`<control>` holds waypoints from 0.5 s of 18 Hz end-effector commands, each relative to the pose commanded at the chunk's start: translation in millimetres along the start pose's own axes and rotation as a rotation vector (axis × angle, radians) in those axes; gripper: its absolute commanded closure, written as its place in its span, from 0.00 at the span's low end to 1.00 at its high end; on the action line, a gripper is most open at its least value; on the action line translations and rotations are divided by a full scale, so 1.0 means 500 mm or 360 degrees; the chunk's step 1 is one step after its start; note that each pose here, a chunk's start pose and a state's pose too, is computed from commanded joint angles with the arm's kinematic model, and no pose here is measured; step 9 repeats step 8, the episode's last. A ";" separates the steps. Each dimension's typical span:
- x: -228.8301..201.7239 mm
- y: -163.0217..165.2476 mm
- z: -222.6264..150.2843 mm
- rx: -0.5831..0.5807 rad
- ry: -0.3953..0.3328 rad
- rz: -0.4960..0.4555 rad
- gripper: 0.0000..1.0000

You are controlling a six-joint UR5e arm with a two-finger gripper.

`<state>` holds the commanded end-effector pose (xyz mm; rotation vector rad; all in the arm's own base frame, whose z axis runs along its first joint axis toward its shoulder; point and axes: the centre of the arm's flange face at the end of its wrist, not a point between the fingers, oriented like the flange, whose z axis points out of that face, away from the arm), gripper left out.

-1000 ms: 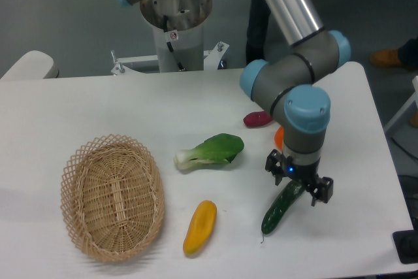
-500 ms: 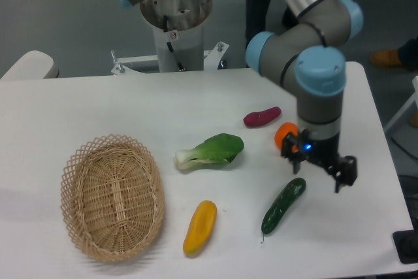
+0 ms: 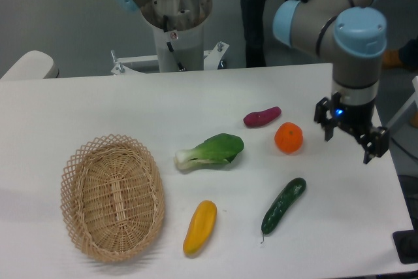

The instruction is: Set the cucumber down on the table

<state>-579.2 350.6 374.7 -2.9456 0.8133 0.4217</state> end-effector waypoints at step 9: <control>0.011 0.020 0.011 0.0005 0.0023 0.0056 0.00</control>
